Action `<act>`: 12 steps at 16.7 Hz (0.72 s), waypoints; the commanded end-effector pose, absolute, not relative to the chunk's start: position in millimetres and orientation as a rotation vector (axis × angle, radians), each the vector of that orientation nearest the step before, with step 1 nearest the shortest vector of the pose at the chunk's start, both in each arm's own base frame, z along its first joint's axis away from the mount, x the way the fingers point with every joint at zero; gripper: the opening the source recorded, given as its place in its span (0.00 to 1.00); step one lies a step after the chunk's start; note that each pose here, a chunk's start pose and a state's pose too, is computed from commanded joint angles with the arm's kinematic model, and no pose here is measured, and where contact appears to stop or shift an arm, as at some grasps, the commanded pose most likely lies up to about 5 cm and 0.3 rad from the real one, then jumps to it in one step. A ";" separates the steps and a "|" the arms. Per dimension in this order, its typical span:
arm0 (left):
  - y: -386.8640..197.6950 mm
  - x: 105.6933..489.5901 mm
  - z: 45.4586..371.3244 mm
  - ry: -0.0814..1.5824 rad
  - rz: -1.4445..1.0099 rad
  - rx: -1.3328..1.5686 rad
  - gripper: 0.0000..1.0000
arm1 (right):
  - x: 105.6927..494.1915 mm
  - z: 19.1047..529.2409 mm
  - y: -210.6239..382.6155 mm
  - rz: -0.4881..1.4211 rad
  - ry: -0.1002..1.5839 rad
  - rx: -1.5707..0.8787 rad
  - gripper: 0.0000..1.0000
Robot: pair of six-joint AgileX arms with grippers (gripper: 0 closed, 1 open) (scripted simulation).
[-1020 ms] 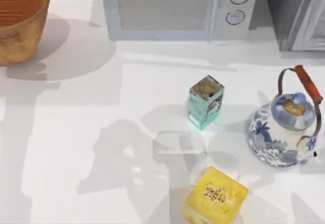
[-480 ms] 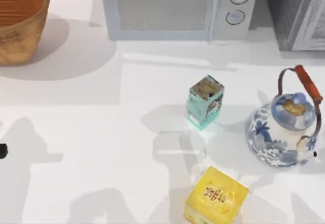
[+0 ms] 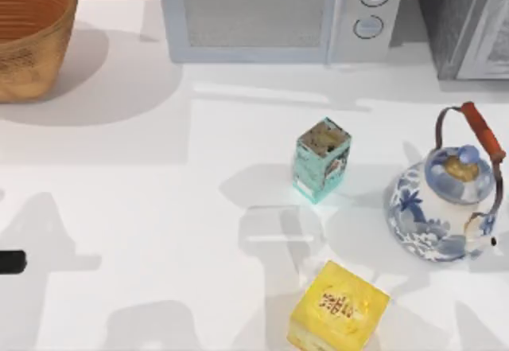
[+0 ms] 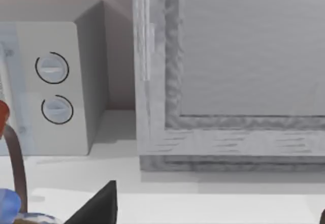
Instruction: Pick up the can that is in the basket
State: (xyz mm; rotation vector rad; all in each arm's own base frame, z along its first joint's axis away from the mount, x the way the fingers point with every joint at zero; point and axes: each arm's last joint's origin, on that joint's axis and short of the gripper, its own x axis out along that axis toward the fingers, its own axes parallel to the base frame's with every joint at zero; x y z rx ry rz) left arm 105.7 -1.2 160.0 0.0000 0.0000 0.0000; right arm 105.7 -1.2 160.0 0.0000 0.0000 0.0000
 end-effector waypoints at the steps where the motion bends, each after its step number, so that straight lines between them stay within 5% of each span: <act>1: -1.2 105.7 160.0 0.000 0.000 0.000 0.00 | 105.7 160.0 -1.2 0.000 0.000 0.000 1.00; 6: -2.2 106.0 167.1 -0.015 -0.023 0.007 0.00 | 105.7 160.0 -1.2 0.000 0.000 0.000 1.00; 12: -13.2 123.7 229.0 -0.146 -0.250 0.062 0.00 | 105.7 160.0 -1.2 0.000 0.000 0.000 1.00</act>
